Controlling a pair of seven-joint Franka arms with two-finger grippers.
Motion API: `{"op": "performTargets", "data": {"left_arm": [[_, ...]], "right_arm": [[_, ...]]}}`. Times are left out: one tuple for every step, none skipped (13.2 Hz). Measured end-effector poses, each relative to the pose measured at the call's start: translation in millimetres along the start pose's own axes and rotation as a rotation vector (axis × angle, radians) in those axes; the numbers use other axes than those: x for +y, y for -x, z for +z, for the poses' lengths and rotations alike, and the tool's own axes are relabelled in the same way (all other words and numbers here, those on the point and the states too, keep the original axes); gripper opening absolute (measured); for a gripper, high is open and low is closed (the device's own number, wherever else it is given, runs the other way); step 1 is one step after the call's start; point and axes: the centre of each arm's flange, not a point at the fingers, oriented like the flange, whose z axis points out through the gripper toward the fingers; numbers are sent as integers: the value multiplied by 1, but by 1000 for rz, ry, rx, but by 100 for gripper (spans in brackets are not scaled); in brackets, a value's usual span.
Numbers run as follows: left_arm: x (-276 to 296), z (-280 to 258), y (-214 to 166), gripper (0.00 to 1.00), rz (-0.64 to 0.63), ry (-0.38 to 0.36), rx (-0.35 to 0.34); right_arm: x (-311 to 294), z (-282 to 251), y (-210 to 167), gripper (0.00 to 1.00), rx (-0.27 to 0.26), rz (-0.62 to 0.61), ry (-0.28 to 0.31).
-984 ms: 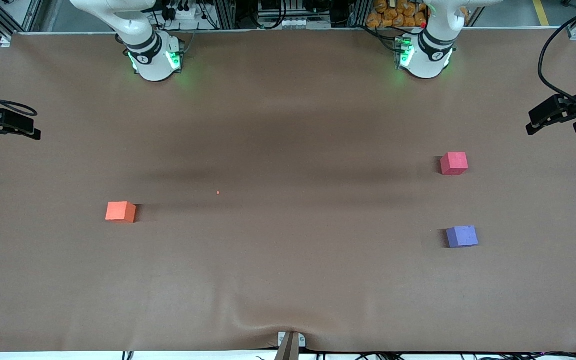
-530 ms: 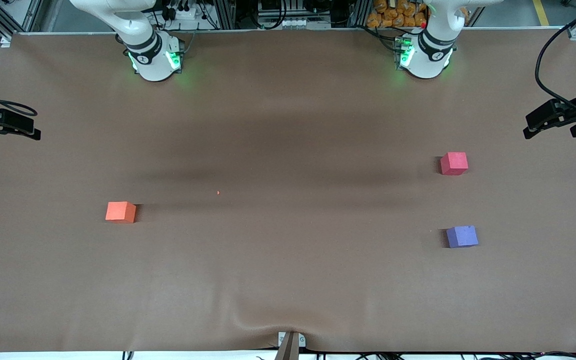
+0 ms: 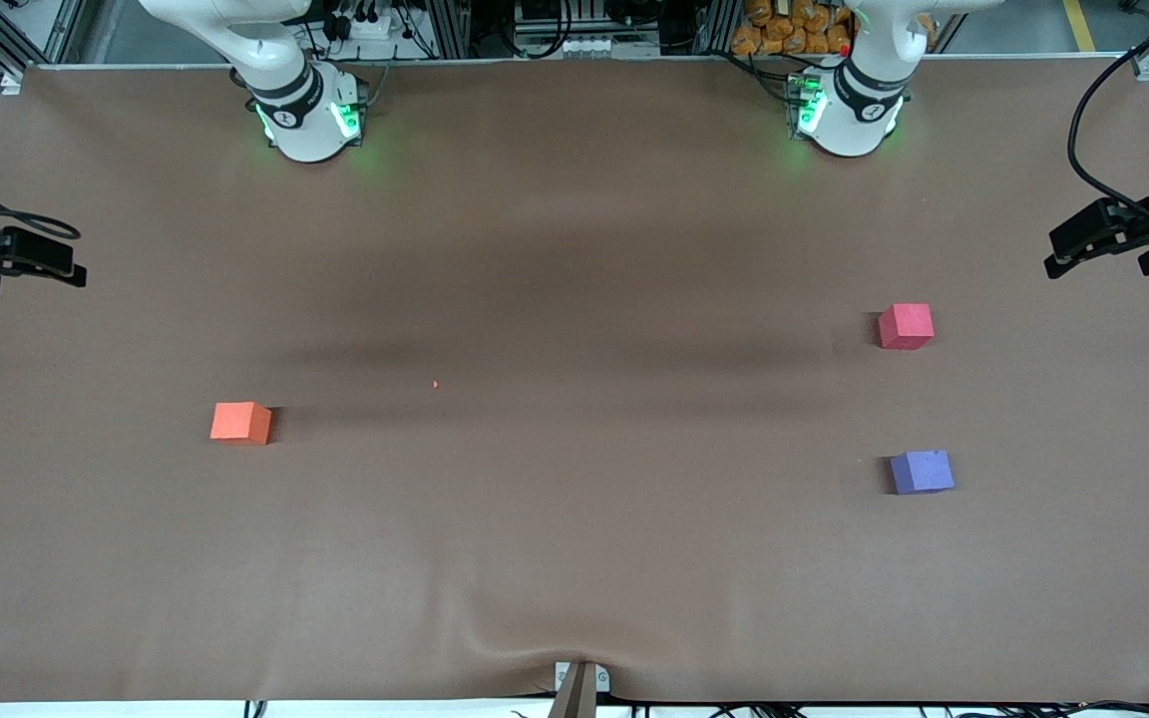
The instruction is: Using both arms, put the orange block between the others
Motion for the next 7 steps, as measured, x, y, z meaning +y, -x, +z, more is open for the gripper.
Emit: {"op": "performTargets", "data": {"left_arm": [[0,0,0,100,1,0,1],[0,0,0,100,1,0,1],[0,0,0,100,1,0,1],[0,0,0,100,1,0,1],[0,0,0,100,0,0,1],[-1,0,0,100,-1,0,0],[-2,1,0,100,2,0,0]], "right_arm": [[0,5,-3,100,-6,0,0],[1,10,-7,100,-10,1,0],[1,16,-12,100,-12,2,1],[2,24,-18,100,-16,2,2],[3,33,-24,100,-23,3,2],[4,45,-32,100,-34,4,3],[5,60,-42,100,-45,6,4]]}}
